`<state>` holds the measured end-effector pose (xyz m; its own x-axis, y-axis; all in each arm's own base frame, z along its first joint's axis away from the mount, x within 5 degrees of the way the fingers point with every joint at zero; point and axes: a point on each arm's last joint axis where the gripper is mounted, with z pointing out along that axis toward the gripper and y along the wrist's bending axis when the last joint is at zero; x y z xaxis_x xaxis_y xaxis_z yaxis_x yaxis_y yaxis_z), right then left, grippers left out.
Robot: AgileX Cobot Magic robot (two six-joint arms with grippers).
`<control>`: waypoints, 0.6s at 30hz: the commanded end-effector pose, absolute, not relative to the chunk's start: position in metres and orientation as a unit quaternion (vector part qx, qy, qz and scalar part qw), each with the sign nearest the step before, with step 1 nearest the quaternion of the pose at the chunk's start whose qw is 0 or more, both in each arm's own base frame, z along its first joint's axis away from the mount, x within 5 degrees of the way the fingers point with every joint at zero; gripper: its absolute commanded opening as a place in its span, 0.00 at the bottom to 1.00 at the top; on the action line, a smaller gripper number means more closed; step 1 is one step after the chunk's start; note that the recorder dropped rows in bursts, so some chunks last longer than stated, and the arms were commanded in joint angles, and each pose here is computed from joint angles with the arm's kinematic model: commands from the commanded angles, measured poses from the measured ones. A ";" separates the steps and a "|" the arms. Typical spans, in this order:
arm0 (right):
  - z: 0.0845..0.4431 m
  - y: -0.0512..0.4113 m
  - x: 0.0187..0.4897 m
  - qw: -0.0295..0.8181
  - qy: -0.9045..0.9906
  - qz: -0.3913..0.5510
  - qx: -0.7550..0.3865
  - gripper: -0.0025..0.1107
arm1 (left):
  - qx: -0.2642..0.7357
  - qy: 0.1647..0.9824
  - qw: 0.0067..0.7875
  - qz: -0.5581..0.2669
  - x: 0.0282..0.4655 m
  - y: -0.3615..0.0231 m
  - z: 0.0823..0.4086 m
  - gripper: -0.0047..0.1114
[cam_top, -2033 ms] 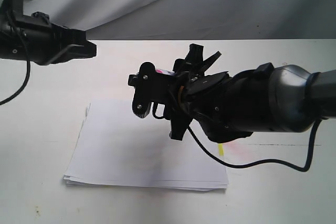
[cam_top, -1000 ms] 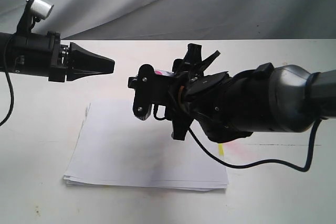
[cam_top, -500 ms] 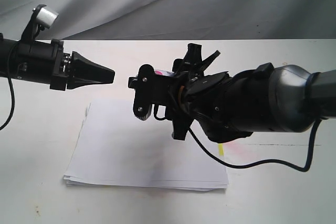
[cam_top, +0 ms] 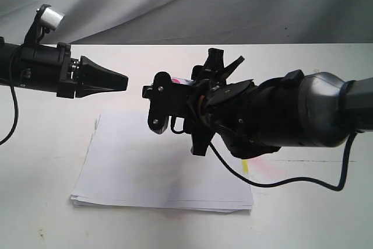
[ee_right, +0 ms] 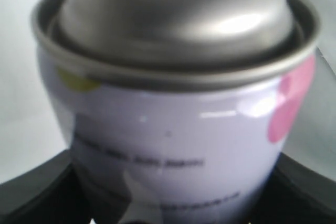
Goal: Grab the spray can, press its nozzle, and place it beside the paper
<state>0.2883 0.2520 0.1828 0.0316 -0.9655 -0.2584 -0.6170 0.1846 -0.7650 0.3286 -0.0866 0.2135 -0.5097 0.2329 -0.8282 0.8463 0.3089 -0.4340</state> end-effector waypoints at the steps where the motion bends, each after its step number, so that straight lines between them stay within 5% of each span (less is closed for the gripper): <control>1: 0.190 0.252 0.290 0.405 0.651 -0.233 -0.599 0.02 | 0.363 0.733 0.337 -0.466 0.329 -0.088 0.215 0.04; 18: 0.190 0.252 0.290 0.405 0.651 -0.233 -0.599 0.02 | 0.394 0.729 0.304 -0.470 0.322 -0.127 0.204 0.04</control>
